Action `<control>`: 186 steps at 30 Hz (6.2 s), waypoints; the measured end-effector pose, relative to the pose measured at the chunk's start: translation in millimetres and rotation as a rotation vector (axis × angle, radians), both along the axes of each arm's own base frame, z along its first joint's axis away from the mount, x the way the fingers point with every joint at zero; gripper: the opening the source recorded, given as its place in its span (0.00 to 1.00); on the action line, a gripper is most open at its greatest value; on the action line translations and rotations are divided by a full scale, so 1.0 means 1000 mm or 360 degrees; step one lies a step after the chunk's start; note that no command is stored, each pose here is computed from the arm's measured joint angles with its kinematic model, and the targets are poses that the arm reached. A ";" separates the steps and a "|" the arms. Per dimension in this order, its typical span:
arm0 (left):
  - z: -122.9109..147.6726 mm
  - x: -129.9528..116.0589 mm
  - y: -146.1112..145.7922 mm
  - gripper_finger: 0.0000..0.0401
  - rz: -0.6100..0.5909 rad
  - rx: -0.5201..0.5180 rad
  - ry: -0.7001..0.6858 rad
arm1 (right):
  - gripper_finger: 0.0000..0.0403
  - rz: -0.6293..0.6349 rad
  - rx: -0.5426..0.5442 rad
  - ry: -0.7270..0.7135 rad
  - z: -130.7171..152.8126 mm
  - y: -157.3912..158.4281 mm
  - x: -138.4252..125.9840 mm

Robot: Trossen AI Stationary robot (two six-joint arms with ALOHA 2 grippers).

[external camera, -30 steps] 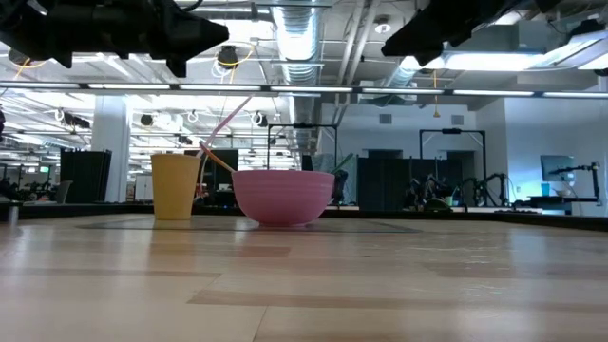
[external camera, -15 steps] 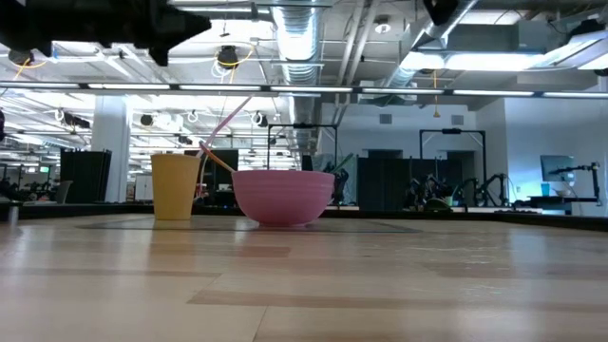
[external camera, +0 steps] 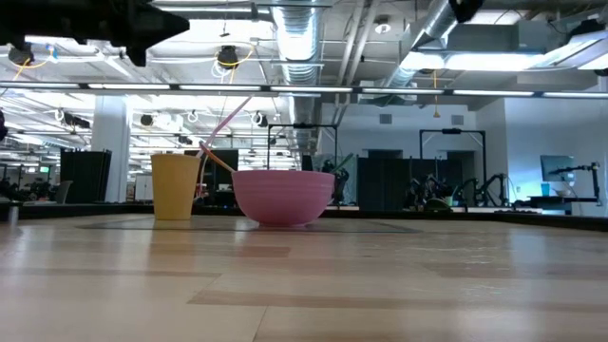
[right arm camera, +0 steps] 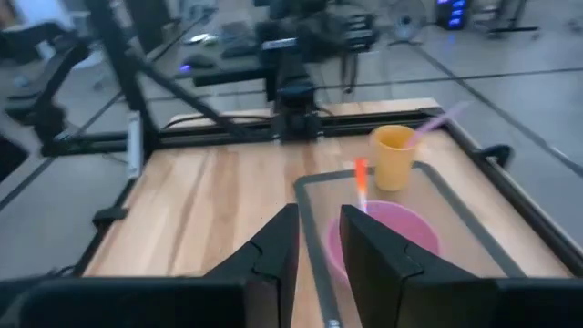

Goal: Pick & Place Utensil
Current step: Return to Home Position

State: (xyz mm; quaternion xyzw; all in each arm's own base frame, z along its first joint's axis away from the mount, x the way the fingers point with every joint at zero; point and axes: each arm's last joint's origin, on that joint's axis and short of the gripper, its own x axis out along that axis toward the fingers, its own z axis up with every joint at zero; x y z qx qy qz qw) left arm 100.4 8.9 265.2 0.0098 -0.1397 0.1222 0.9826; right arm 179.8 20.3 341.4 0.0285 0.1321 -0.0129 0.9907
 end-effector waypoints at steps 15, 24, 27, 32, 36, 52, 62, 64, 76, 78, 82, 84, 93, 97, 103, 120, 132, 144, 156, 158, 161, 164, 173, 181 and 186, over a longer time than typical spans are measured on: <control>0.009 -0.031 -0.001 0.02 0.0011 -0.0005 0.0091 | 0.19 -0.0165 0.0006 -0.0324 -0.043 -0.017 -0.074; 0.009 -0.044 0.001 0.02 0.0106 -0.0070 0.0204 | 0.19 -0.0040 0.0013 -0.0460 -0.066 -0.016 -0.093; 0.005 -0.045 0.003 0.02 0.0224 -0.0093 0.0271 | 0.19 -0.0035 0.0015 -0.0481 -0.077 -0.016 -0.095; -0.011 -0.037 0.003 0.02 0.0193 -0.0097 0.0350 | 0.19 -0.0034 0.0019 -0.0511 -0.092 -0.017 -0.098; -0.024 -0.030 0.001 0.02 0.0113 -0.0075 0.0396 | 0.19 -0.0004 0.0027 -0.0552 -0.097 -0.017 -0.104; 0.003 -0.051 0.001 0.02 0.0124 -0.0023 0.0287 | 0.19 0.0102 0.0035 -0.0538 -0.117 -0.015 -0.102; -0.023 -0.034 0.000 0.02 0.0025 -0.0029 0.0329 | 0.19 0.0089 0.0000 -0.0550 -0.117 -0.015 -0.102; -0.028 -0.031 0.000 0.02 0.0024 -0.0033 0.0335 | 0.19 0.0088 0.0001 -0.0548 -0.117 -0.015 -0.102; -0.034 -0.026 -0.001 0.02 0.0012 -0.0014 0.0296 | 0.19 0.0087 0.0017 -0.0540 -0.118 -0.015 -0.102; -0.031 -0.028 -0.001 0.02 -0.0006 -0.0009 0.0282 | 0.19 0.0086 0.0032 -0.0526 -0.119 -0.015 -0.102; -0.033 -0.027 -0.001 0.02 -0.0017 -0.0004 0.0310 | 0.19 0.0084 0.0043 -0.0507 -0.120 -0.015 -0.101; -0.038 -0.025 -0.001 0.02 -0.0019 -0.0016 0.0331 | 0.19 0.0084 0.0042 -0.0518 -0.119 -0.015 -0.102; -0.062 -0.013 -0.001 0.02 -0.0028 -0.0047 0.0264 | 0.19 0.0086 0.0033 -0.0535 -0.118 -0.015 -0.102; -0.073 -0.009 -0.001 0.02 -0.0052 -0.0036 0.0234 | 0.19 0.0086 0.0032 -0.0536 -0.118 -0.015 -0.102; -0.082 -0.006 -0.001 0.03 -0.0052 -0.0030 0.0170 | 0.19 0.0090 0.0001 -0.0526 -0.119 -0.015 -0.102; -0.083 -0.005 -0.001 0.04 -0.0053 -0.0036 0.0151 | 0.19 0.0098 -0.0081 -0.0553 -0.156 -0.014 -0.086; -0.082 -0.005 -0.001 0.03 -0.0053 -0.0037 0.0147 | 0.19 0.0087 -0.0091 -0.0549 -0.168 -0.014 -0.083; -0.082 -0.005 -0.001 0.03 -0.0053 -0.0037 0.0146 | 0.19 0.0088 -0.0094 -0.0463 -0.174 -0.014 -0.083; -0.082 -0.005 -0.001 0.03 -0.0053 -0.0037 0.0145 | 0.19 0.0089 -0.0094 -0.0464 -0.174 -0.014 -0.083; -0.082 -0.005 -0.001 0.03 -0.0053 -0.0037 0.0145 | 0.19 0.0089 -0.0094 -0.0464 -0.174 -0.014 -0.083; -0.082 -0.005 -0.001 0.03 -0.0053 -0.0037 0.0145 | 0.19 0.0088 -0.0094 -0.0464 -0.174 -0.014 -0.083; -0.082 -0.005 -0.001 0.03 -0.0053 -0.0037 0.0145 | 0.19 0.0089 -0.0094 -0.0463 -0.174 -0.014 -0.083; -0.082 -0.005 -0.001 0.03 -0.0053 -0.0037 0.0144 | 0.19 0.0088 -0.0095 -0.0463 -0.174 -0.014 -0.083; -0.082 -0.005 -0.001 0.03 -0.0053 -0.0037 0.0143 | 0.19 0.0089 -0.0095 -0.0463 -0.174 -0.014 -0.083; -0.082 -0.005 -0.001 0.03 -0.0053 -0.0037 0.0143 | 0.19 0.0089 -0.0095 -0.0462 -0.174 -0.014 -0.083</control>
